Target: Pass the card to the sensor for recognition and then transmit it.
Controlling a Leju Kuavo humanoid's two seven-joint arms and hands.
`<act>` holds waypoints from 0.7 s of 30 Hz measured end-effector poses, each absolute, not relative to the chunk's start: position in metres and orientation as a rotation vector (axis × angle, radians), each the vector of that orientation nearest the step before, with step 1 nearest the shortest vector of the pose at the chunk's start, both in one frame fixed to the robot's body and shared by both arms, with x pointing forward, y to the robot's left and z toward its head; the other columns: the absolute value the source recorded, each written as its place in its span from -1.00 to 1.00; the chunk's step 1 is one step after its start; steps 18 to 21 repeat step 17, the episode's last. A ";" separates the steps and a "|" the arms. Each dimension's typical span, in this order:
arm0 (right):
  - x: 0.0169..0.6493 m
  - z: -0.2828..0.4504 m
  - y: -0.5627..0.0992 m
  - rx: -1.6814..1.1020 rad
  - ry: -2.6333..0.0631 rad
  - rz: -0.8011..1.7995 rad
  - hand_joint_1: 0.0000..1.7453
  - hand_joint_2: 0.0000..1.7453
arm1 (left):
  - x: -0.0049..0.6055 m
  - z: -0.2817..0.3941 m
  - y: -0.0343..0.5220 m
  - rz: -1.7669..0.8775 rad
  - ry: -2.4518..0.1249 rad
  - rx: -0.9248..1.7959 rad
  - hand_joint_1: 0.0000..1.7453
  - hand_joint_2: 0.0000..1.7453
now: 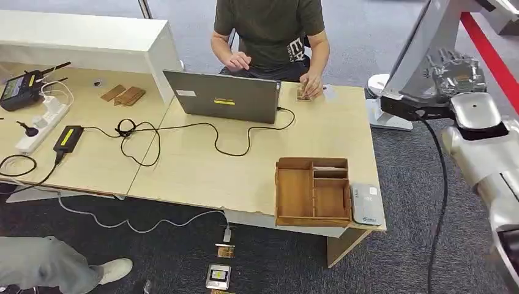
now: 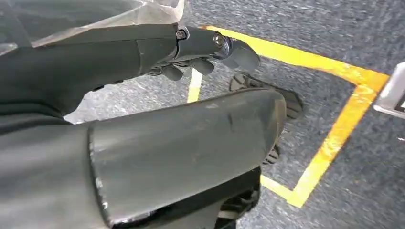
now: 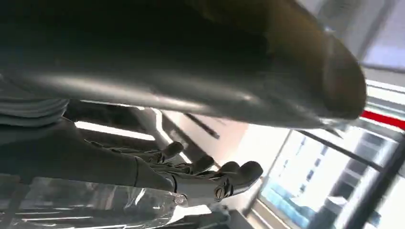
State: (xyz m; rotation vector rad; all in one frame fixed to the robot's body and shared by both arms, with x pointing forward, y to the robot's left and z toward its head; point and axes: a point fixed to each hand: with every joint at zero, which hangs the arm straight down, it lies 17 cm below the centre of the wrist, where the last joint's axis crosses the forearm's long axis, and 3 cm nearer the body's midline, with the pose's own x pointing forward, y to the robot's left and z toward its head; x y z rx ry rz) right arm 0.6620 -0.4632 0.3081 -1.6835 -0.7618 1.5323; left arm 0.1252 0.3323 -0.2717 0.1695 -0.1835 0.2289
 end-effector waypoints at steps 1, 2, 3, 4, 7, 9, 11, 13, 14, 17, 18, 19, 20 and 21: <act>0.658 0.307 -0.478 -1.692 -0.719 1.520 -1.00 -1.00 | 0.124 -0.272 0.333 0.229 -0.177 0.175 -1.00 -1.00; 0.653 0.307 -0.498 -1.702 -0.665 1.501 -1.00 -1.00 | 0.122 -0.272 0.334 0.230 -0.167 0.179 -1.00 -1.00; 0.646 0.308 -0.518 -1.711 -0.614 1.480 -1.00 -1.00 | 0.121 -0.272 0.335 0.231 -0.158 0.184 -1.00 -1.00; 0.639 0.308 -0.537 -1.715 -0.565 1.458 -1.00 -1.00 | 0.119 -0.273 0.336 0.230 -0.150 0.187 -1.00 -1.00; 0.623 0.308 -0.578 -1.723 -0.467 1.406 -1.00 -1.00 | 0.119 -0.272 0.337 0.235 -0.148 0.195 -1.00 -1.00; 0.607 0.305 -0.611 -1.718 -0.417 1.370 -1.00 -1.00 | 0.119 -0.273 0.338 0.244 -0.146 0.201 -1.00 -1.00; 0.588 0.294 -0.641 -1.708 -0.366 1.349 -1.00 -1.00 | 0.118 -0.272 0.341 0.252 -0.145 0.215 -1.00 -1.00; 0.561 0.274 -0.677 -1.687 -0.283 1.332 -1.00 -1.00 | 0.117 -0.272 0.343 0.262 -0.141 0.235 -1.00 -1.00; 0.545 0.262 -0.695 -1.670 -0.239 1.319 -1.00 -1.00 | 0.116 -0.272 0.344 0.264 -0.135 0.245 -1.00 -1.00; 0.495 0.217 -0.738 -1.605 -0.148 1.245 -1.00 -1.00 | 0.109 -0.273 0.343 0.281 -0.098 0.274 -1.00 -1.00; 0.495 0.217 -0.738 -1.605 -0.148 1.245 -1.00 -1.00 | 0.109 -0.273 0.343 0.281 -0.098 0.274 -1.00 -1.00; 0.495 0.217 -0.738 -1.605 -0.148 1.245 -1.00 -1.00 | 0.109 -0.273 0.343 0.281 -0.098 0.274 -1.00 -1.00; 0.495 0.217 -0.738 -1.605 -0.148 1.245 -1.00 -1.00 | 0.109 -0.273 0.343 0.281 -0.098 0.274 -1.00 -1.00; 0.495 0.217 -0.738 -1.605 -0.148 1.245 -1.00 -1.00 | 0.109 -0.273 0.343 0.281 -0.098 0.274 -1.00 -1.00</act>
